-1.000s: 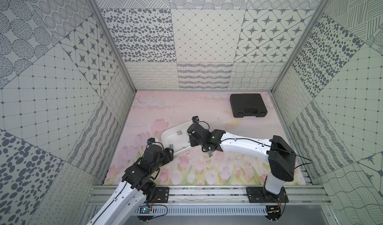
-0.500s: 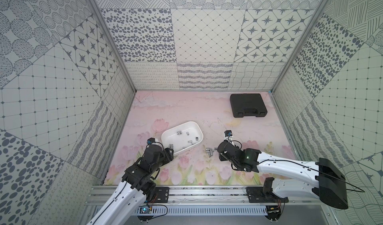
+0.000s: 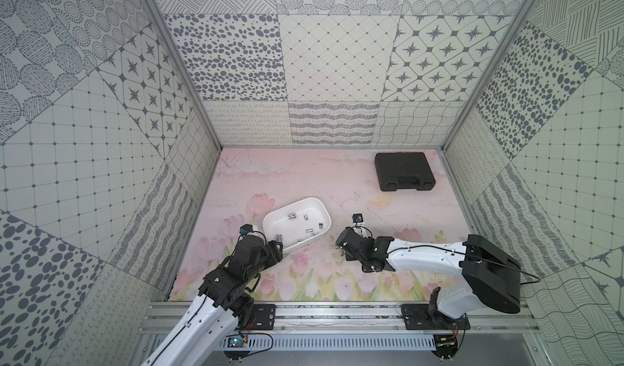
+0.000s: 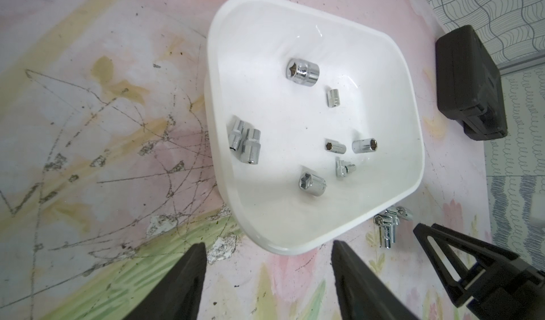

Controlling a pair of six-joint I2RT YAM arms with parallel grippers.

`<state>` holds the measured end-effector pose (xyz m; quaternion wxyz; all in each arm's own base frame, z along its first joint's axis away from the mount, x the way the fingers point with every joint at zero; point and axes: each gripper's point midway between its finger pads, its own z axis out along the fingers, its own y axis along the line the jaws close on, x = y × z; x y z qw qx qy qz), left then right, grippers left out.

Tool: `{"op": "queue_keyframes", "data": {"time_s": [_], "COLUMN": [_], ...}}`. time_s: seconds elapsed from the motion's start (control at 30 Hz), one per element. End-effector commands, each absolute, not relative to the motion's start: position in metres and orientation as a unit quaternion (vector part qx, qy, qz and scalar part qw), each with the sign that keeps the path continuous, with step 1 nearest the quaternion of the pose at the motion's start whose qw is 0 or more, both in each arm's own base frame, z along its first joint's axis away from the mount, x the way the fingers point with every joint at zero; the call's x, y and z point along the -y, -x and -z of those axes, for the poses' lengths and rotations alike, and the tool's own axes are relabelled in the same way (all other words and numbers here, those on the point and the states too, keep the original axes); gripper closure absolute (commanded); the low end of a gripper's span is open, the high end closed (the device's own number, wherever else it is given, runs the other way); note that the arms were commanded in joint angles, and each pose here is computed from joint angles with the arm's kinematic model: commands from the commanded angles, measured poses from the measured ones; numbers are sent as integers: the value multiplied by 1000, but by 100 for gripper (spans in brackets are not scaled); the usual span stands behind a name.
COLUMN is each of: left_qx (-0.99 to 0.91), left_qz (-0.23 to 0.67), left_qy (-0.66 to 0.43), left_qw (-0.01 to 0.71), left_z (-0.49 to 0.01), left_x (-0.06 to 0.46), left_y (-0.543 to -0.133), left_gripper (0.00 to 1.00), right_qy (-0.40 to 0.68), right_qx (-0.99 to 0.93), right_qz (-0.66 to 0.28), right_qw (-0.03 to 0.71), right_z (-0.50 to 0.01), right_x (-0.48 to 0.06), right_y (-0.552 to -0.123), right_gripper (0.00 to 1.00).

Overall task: Put the socket on the desktop into the storage box
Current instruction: Pick up the socket head from the center of the board.

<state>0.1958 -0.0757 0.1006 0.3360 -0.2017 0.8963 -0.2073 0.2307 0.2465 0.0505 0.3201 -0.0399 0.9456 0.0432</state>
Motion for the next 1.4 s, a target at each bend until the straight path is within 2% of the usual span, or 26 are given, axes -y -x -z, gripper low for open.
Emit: {"op": "queue_keyframes", "data": {"time_s": [0.0, 0.3, 0.57, 0.87, 1.37], "left_qx": [-893, -892, -892, -892, -892], "left_qz": [214, 215, 215, 216, 215], "left_qy": [200, 199, 199, 199, 200], "left_qw": [343, 343, 343, 343, 344], "left_z": [-103, -103, -103, -103, -103], "left_x": [78, 79, 78, 79, 78], "left_y": [-199, -199, -199, -199, -199], "left_gripper": [28, 28, 28, 28, 28], "right_qy": [23, 7, 10, 9, 6], "right_qx": [-942, -947, -949, -951, -953], "right_qz": [-77, -58, -54, -50, -44], "right_qw": [326, 315, 309, 305, 300], "right_z": [-55, -40, -35, -30, -25], "right_x": [-264, -254, -258, -258, -253], "right_y": [-243, -247, -248, -249, -251], "right_gripper": [49, 58, 60, 70, 72]}}
